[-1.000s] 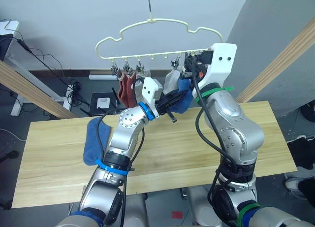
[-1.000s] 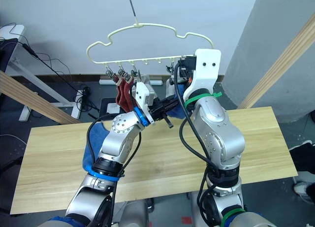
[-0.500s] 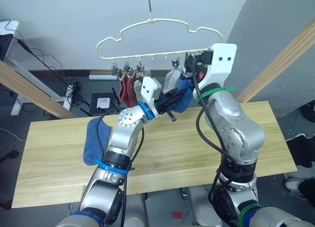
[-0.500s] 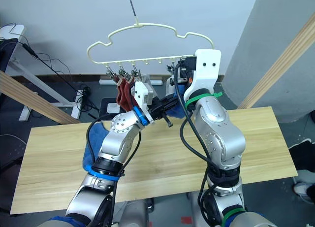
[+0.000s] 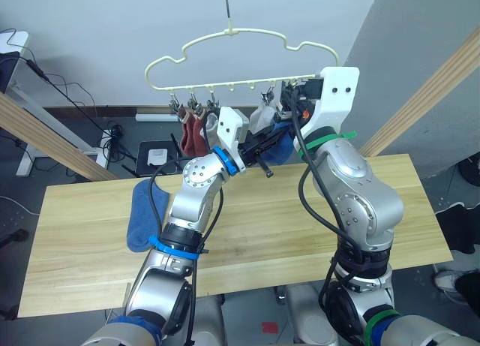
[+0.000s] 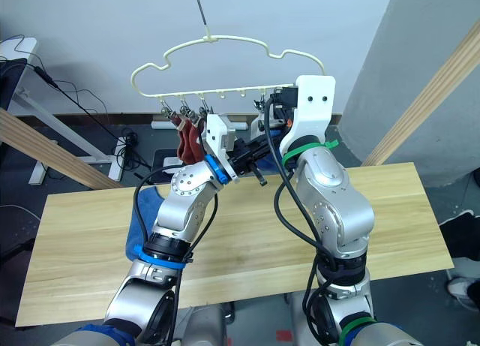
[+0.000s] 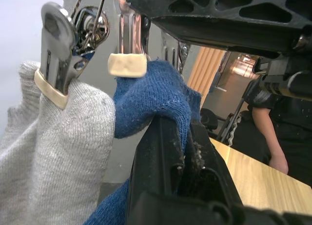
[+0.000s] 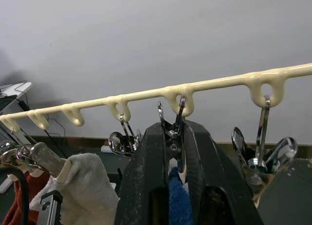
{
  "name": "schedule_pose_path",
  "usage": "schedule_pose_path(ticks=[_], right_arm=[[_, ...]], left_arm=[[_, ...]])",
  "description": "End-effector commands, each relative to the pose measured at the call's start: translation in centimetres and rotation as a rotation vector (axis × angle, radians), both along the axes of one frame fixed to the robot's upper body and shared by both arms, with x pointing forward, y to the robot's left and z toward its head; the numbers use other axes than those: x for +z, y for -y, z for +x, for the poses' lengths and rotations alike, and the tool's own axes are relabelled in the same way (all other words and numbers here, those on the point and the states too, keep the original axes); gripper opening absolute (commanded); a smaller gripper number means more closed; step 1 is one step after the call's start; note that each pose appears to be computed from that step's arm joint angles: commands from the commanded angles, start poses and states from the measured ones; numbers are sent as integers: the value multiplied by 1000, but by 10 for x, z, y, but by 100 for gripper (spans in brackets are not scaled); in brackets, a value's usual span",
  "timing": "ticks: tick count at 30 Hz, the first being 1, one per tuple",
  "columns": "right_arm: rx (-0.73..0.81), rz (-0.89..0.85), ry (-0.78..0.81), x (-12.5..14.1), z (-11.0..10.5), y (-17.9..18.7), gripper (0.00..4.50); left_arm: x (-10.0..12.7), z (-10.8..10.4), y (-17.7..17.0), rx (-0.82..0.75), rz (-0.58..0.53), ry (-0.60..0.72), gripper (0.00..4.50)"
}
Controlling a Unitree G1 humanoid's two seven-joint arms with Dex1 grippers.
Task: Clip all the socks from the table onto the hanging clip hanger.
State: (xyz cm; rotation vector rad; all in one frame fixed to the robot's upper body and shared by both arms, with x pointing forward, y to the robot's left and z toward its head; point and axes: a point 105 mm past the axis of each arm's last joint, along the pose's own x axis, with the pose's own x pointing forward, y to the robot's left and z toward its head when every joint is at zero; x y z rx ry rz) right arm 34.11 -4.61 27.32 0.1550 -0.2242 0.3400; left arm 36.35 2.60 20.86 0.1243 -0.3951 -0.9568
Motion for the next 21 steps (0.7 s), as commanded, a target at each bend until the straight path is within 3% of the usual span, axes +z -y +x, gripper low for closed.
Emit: schedule_pose_path(ticks=[1, 12, 15, 16, 21], right_arm=[[12, 13, 61, 12, -9, -1, 15], [72, 16, 62, 12, -20, -5, 392], [164, -33, 84, 9, -38, -11, 392], [176, -49, 87, 8, -42, -11, 394], [210, -153, 128, 4, -57, -6, 394]], left_arm=[[12, -4, 2, -11, -25, 41, 0], [10, -2, 3, -14, -21, 24, 0], [1, 0, -2, 4, 8, -7, 0], [-1, 0, -4, 8, 27, -7, 51], [-13, -5, -11, -19, 111, -6, 188]])
